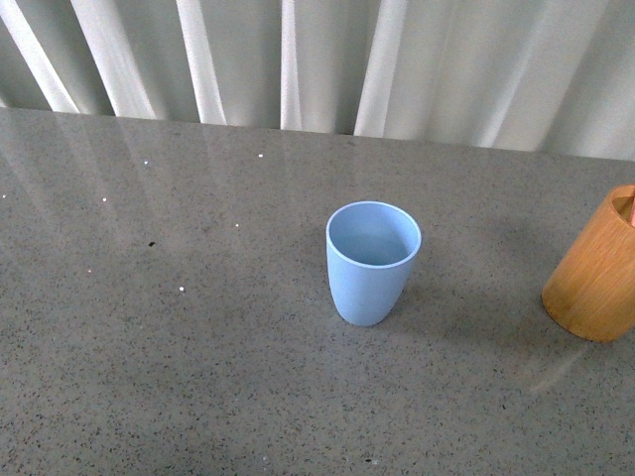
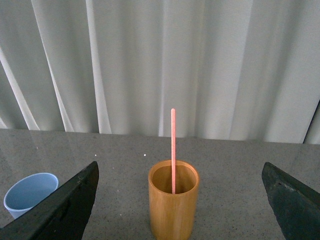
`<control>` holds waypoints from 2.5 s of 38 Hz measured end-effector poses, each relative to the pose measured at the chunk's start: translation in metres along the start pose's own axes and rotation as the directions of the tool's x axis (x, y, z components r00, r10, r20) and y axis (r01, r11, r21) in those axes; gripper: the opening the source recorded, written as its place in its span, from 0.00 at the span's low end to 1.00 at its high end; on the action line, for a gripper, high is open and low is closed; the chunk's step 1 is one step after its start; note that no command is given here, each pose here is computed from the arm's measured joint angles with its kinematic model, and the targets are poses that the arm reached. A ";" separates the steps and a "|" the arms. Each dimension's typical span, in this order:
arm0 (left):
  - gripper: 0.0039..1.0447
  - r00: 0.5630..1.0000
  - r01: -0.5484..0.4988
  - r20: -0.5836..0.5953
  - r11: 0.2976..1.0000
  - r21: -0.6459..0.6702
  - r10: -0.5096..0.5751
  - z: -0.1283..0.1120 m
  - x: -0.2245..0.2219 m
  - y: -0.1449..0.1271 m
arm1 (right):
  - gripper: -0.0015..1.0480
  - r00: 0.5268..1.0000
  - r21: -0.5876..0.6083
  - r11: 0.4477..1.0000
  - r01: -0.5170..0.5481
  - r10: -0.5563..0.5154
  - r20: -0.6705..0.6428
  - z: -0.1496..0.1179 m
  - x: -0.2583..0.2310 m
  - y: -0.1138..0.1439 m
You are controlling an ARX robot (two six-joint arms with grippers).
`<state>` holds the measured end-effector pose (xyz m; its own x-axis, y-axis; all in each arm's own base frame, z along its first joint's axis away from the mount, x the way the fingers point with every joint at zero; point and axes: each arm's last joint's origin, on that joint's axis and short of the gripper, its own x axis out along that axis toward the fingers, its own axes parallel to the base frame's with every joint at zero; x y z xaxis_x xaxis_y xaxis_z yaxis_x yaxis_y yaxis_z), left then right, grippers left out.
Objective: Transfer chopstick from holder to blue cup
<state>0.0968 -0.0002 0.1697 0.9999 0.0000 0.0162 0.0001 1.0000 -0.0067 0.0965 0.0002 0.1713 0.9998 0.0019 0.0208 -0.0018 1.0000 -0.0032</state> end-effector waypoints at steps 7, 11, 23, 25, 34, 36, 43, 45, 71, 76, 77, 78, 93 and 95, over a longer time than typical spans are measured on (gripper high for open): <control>0.23 1.000 0.000 0.000 1.000 0.000 0.000 0.000 0.000 0.000 | 0.90 1.000 0.000 1.000 0.000 0.000 0.000 0.000 0.000 0.000; 0.46 1.000 0.000 -0.001 1.000 0.000 0.000 0.000 0.000 0.000 | 0.90 1.000 0.000 1.000 0.000 0.000 0.000 0.000 0.000 0.000; 0.93 1.000 0.000 0.000 1.000 0.002 0.000 0.000 0.000 0.000 | 0.90 1.000 0.000 1.000 0.000 0.000 0.000 0.000 0.000 0.000; 0.94 1.000 0.000 0.000 1.000 0.002 0.000 0.000 0.000 0.000 | 0.90 1.000 0.000 1.000 0.000 0.000 0.000 0.000 0.000 0.000; 0.94 1.000 0.000 0.000 1.000 0.002 0.000 0.000 0.000 0.000 | 0.90 0.974 -0.007 0.994 0.105 -0.105 -0.199 -0.001 0.001 0.000; 0.94 1.000 -0.001 0.000 1.000 0.002 0.001 0.000 0.000 0.000 | 0.90 0.929 -0.044 0.985 0.168 -0.173 -0.327 -0.004 0.005 -0.002; 0.94 1.000 0.001 0.000 1.000 0.002 -0.001 0.000 0.000 0.000 | 0.90 0.885 -0.061 0.980 0.191 -0.199 -0.420 -0.007 0.030 -0.007; 0.94 1.000 0.001 0.000 1.000 0.002 -0.001 0.000 0.000 0.000 | 0.90 0.892 -0.059 0.980 0.189 -0.197 -0.407 -0.005 0.038 -0.008; 0.94 1.000 0.001 0.000 1.000 0.002 -0.001 0.000 0.000 0.000 | 0.90 0.946 0.020 0.998 0.064 -0.054 -0.319 -0.023 0.143 -0.010; 0.94 1.000 0.001 0.000 1.000 0.002 -0.001 0.000 0.000 0.000 | 0.90 0.946 0.035 0.995 0.098 -0.082 -0.313 -0.025 0.152 -0.017; 0.94 1.000 0.001 0.000 1.000 0.002 -0.001 0.000 0.000 0.000 | 0.90 0.946 0.041 0.994 0.103 -0.085 -0.314 -0.026 0.155 -0.019; 0.94 1.000 0.001 0.000 1.000 0.002 -0.001 0.000 0.000 0.000 | 0.90 0.944 0.047 0.993 0.108 -0.088 -0.317 -0.028 0.157 -0.020; 0.94 1.000 0.001 0.000 1.000 0.002 -0.001 0.000 0.000 0.000 | 0.90 0.938 0.021 0.995 0.096 -0.084 -0.336 -0.038 0.199 -0.019; 0.94 1.000 0.001 0.000 1.000 0.002 -0.001 0.000 0.000 0.000 | 0.90 0.939 0.016 0.996 0.090 -0.080 -0.335 -0.037 0.205 -0.017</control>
<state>0.0967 -0.0002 0.1696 0.9999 -0.0011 0.0158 0.0012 1.0000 -0.0048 0.3023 -0.0168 0.1389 0.9458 -0.0789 -0.3150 0.0880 0.9960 0.0150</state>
